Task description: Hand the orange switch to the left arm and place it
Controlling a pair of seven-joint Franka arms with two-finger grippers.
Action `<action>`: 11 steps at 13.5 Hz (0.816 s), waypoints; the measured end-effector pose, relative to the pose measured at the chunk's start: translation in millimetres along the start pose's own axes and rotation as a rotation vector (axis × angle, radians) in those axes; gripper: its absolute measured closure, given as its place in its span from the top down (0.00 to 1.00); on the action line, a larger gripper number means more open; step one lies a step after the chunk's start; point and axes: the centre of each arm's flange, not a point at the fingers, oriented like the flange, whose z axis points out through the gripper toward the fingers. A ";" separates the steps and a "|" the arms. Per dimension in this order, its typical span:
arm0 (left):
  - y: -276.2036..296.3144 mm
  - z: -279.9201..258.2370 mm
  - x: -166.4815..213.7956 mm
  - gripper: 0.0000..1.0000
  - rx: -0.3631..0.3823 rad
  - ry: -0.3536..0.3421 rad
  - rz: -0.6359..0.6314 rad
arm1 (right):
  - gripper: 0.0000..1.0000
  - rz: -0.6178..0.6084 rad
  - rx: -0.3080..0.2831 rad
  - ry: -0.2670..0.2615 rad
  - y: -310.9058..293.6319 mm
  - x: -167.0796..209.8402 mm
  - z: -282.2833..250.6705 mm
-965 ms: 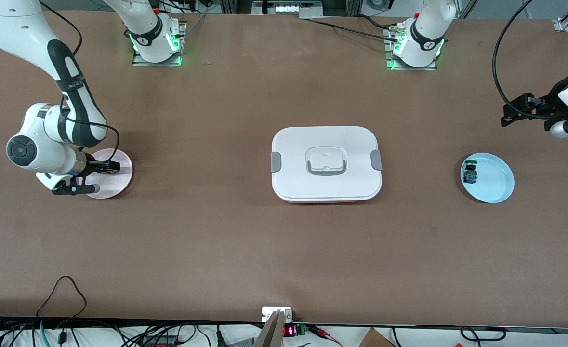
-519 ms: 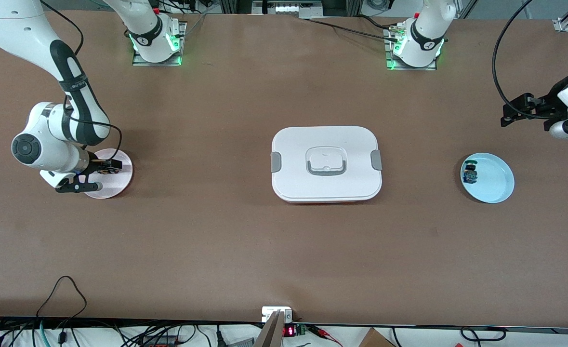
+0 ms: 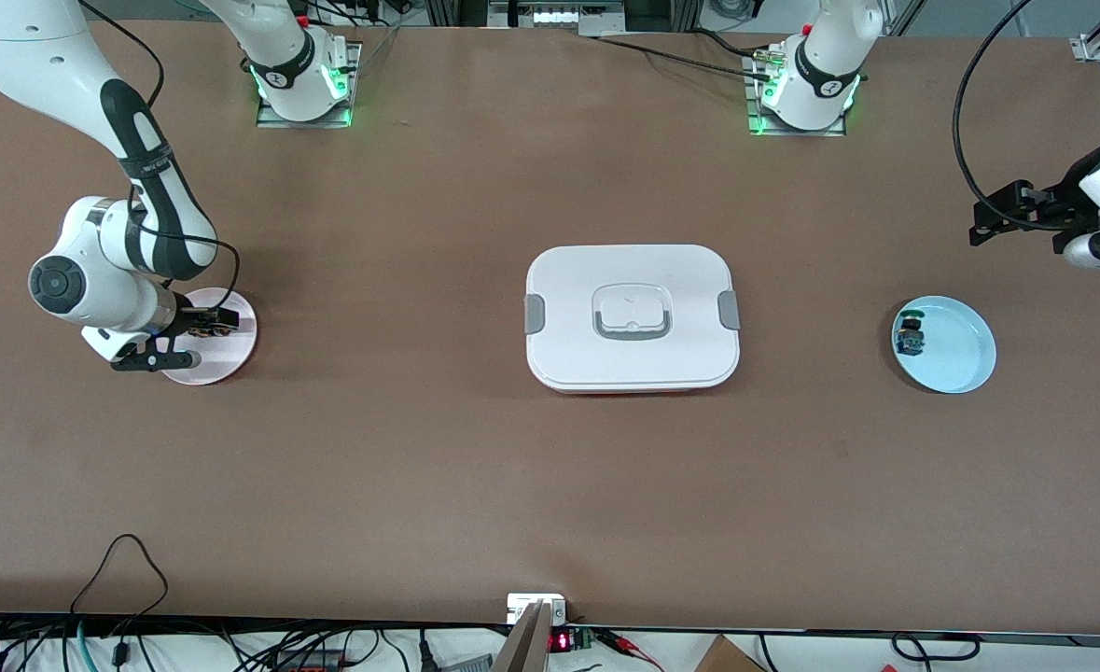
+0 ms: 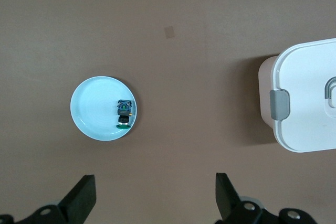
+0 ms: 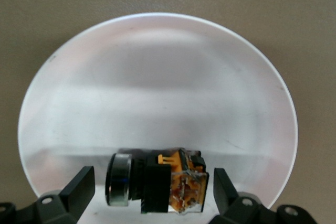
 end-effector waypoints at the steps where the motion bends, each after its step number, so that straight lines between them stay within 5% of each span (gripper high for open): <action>1: 0.0 0.0 0.0 1.00 0.000 0.000 0.000 | 1.00 0.006 0.001 0.000 3.2 -1.0 1.0; 11: 0.0 0.0 0.0 1.00 0.000 0.000 0.000 | 0.97 0.020 0.009 0.004 6.1 -2.0 6.4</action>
